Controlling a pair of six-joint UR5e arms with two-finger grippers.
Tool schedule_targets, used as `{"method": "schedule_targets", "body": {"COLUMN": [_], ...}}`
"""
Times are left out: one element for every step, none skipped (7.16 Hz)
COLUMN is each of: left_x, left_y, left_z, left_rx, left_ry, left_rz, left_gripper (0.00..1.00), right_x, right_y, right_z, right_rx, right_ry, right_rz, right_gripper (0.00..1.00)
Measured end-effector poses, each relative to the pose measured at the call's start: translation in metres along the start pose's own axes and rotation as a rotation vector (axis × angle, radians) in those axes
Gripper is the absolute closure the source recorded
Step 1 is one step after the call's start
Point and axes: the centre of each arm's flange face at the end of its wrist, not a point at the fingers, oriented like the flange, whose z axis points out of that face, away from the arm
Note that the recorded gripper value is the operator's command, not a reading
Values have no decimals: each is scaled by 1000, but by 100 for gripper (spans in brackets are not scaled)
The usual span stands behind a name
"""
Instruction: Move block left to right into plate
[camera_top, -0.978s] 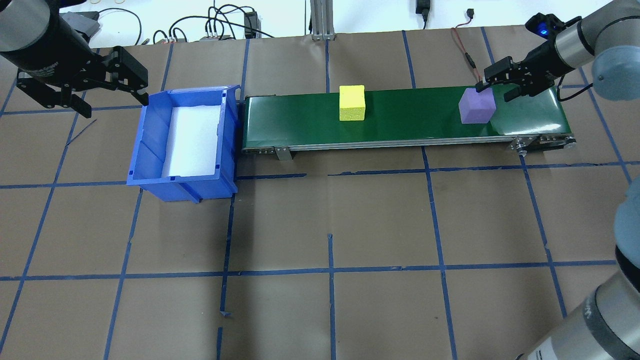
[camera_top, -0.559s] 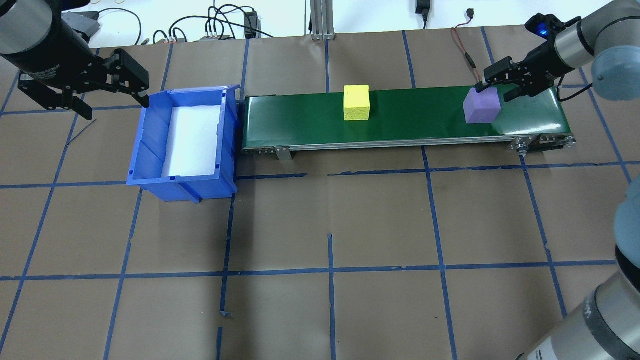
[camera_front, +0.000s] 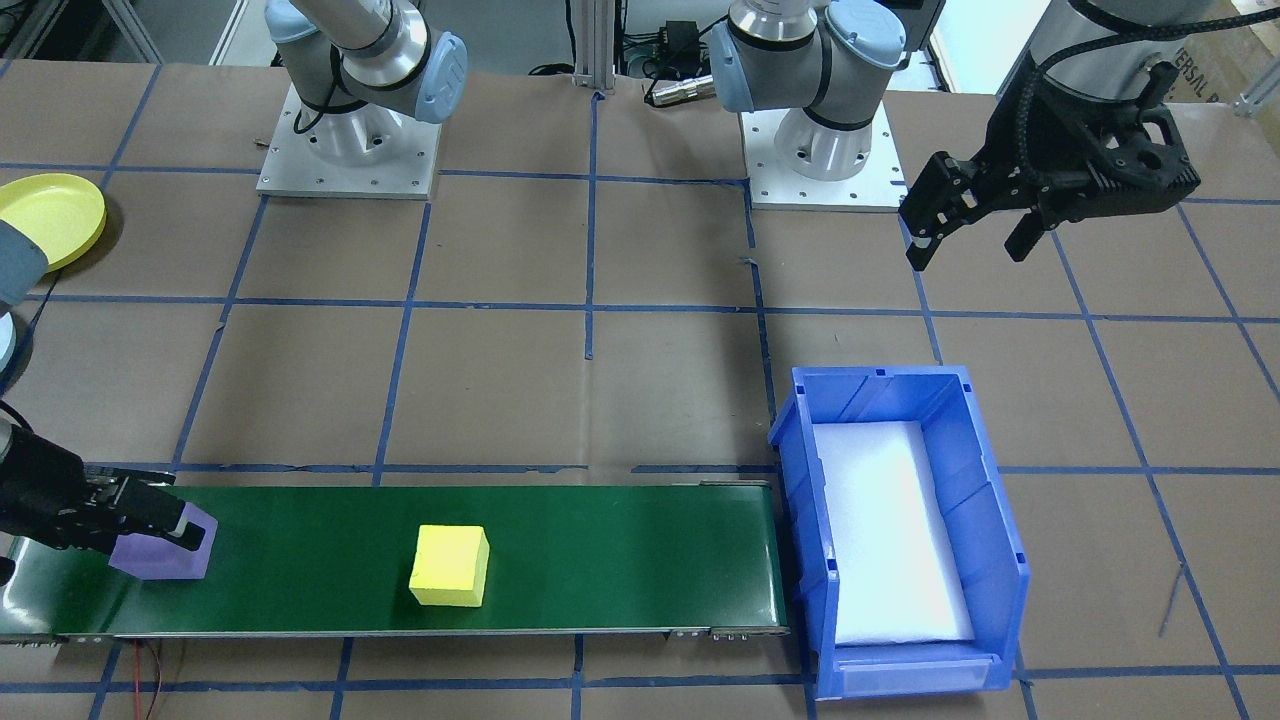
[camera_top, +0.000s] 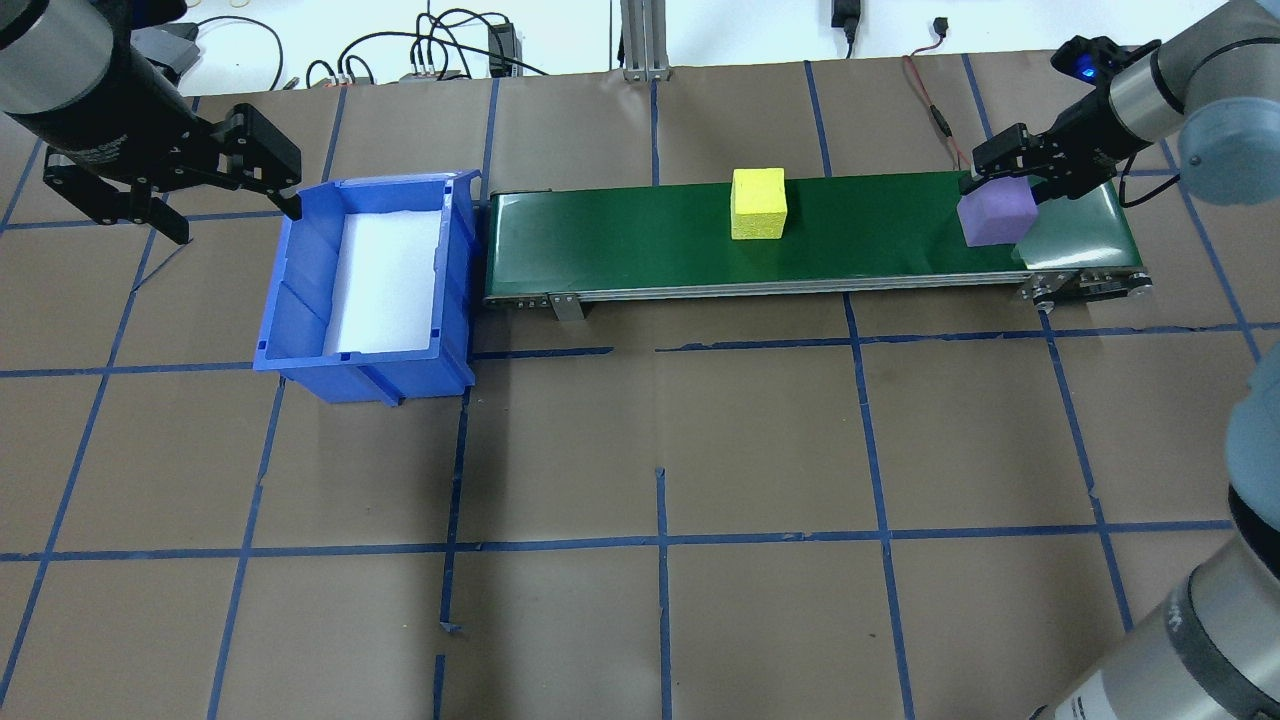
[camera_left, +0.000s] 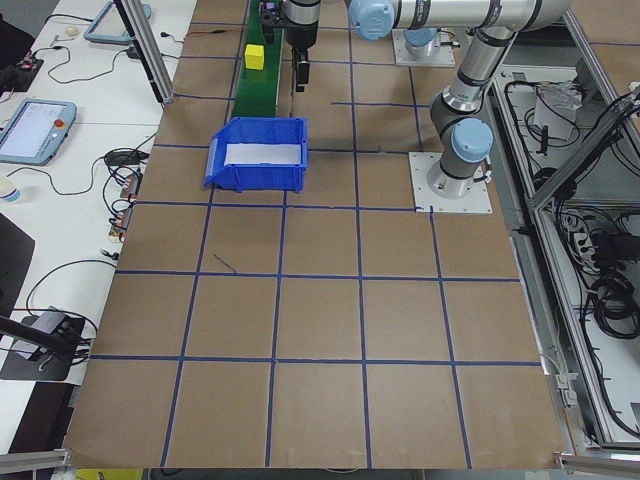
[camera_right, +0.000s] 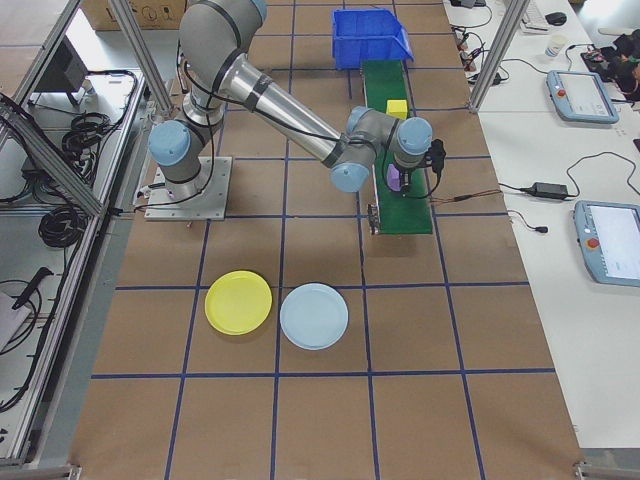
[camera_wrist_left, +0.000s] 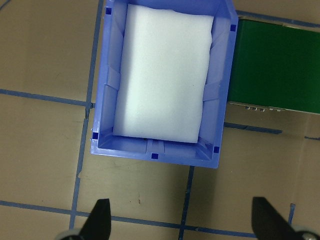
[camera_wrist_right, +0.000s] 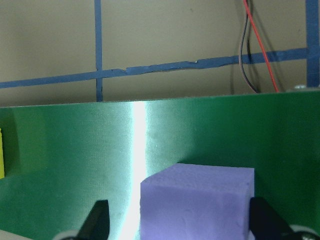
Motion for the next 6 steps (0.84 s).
{"method": "schedule_targets", "body": {"left_x": [0, -1, -1, -2, -2, -2], "left_y": [-1, -4, -8, -13, -16, -18], "left_z": [3, 9, 19, 29, 32, 33], "left_rx": [-6, -20, -38, -52, -51, -47], "left_ry": [0, -1, -3, -4, -5, -4], "left_rz": [0, 0, 2, 6, 8, 8], "left_gripper": [0, 0, 0, 0, 0, 0], "right_x": [2, 5, 9, 11, 15, 19], "right_y": [-1, -2, -2, -2, -2, -1], "right_z": [0, 0, -1, -2, -4, -9], "right_rx": [8, 11, 9, 14, 6, -10], "right_ry": [20, 48, 81, 108, 152, 216], "right_rz": [-4, -7, -9, -16, -23, -36], "right_gripper": [0, 5, 22, 52, 59, 62]}}
